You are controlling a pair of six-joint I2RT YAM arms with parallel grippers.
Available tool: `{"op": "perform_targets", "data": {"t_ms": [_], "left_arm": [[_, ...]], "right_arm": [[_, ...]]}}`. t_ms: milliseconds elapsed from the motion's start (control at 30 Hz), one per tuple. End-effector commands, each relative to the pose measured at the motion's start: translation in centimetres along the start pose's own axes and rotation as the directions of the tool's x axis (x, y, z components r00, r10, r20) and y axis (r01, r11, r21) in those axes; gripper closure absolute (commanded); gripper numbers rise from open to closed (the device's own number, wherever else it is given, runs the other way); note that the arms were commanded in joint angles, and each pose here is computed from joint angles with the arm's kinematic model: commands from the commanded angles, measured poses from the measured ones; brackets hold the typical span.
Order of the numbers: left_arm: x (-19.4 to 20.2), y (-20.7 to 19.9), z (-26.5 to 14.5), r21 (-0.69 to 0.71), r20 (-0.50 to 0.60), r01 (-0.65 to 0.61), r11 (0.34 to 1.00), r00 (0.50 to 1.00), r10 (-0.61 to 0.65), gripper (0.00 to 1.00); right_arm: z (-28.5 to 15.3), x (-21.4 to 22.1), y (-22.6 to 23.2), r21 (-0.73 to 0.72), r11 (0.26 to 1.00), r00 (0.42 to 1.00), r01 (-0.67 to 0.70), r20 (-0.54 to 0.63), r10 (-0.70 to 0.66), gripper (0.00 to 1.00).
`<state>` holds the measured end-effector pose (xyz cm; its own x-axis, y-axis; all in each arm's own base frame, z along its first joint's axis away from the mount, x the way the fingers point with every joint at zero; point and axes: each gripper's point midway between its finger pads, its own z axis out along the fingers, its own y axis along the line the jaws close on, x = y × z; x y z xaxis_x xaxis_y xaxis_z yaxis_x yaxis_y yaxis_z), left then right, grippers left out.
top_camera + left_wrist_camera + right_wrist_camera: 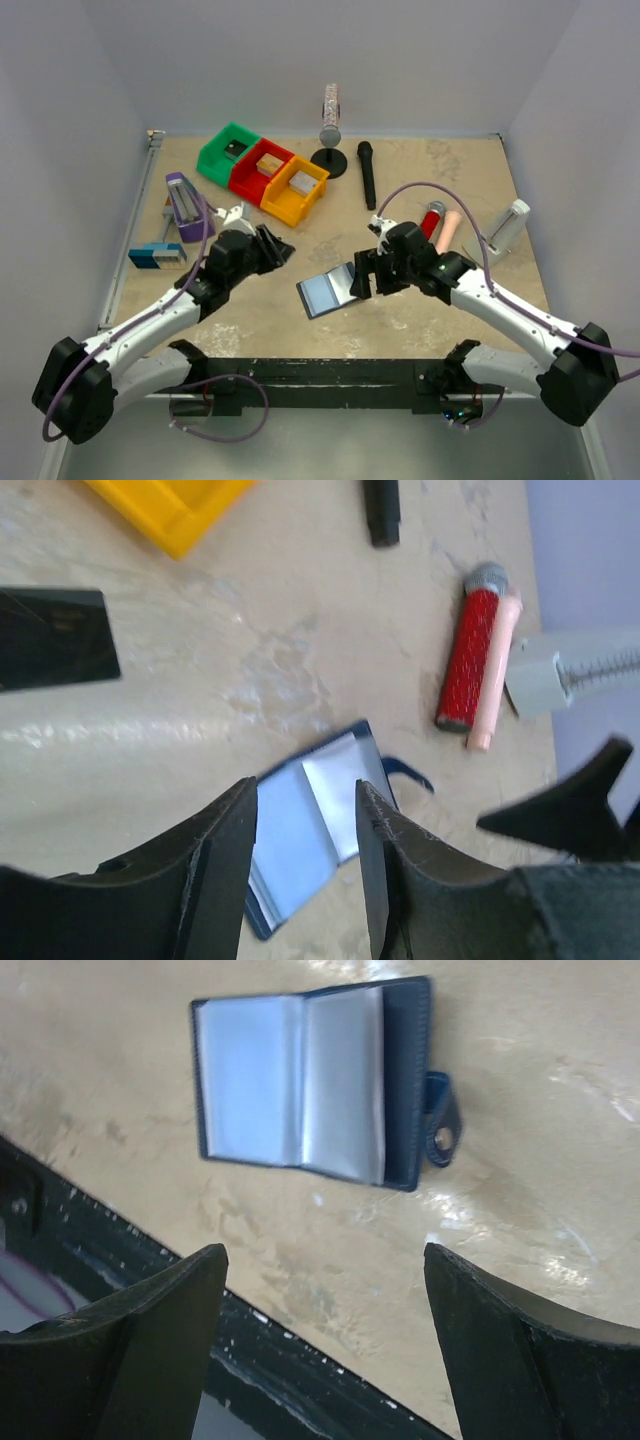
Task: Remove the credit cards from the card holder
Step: Place the credit card at the center of the board.
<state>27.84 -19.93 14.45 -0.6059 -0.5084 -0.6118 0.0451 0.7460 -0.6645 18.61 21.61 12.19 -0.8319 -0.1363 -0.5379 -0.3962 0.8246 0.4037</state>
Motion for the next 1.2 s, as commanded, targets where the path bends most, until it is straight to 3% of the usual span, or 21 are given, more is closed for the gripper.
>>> {"op": "perform_targets", "data": {"t_ms": [0,200,600,1033,1167], "left_arm": [[5.8,0.6,-1.3,-0.02,-0.082,-0.078,0.997,0.994,0.076,0.53],[10.2,2.2,-1.9,-0.009,-0.162,-0.137,0.991,0.978,0.133,0.54],[10.7,2.9,-3.1,0.051,-0.132,-0.074,0.996,0.988,0.08,0.54],[10.6,1.6,-3.2,0.116,-0.13,-0.074,0.99,0.987,0.089,0.54],[11.0,1.0,-2.7,0.13,-0.152,-0.089,0.988,0.982,0.108,0.54]], "right_arm": [[1.3,-2.6,-3.7,0.093,0.979,0.98,-0.183,0.099,0.174,0.17],[3.8,-3.1,-4.7,0.12,0.975,0.982,-0.188,0.035,0.185,0.24],[6.3,-2.9,-6.3,0.193,0.964,0.979,-0.185,-0.053,0.198,0.38],[6.5,-1.6,-6.7,0.2,0.967,0.975,-0.16,-0.119,0.186,0.97],[6.0,-0.2,-6.6,0.19,0.963,0.97,-0.191,-0.112,0.214,1.0]]}}
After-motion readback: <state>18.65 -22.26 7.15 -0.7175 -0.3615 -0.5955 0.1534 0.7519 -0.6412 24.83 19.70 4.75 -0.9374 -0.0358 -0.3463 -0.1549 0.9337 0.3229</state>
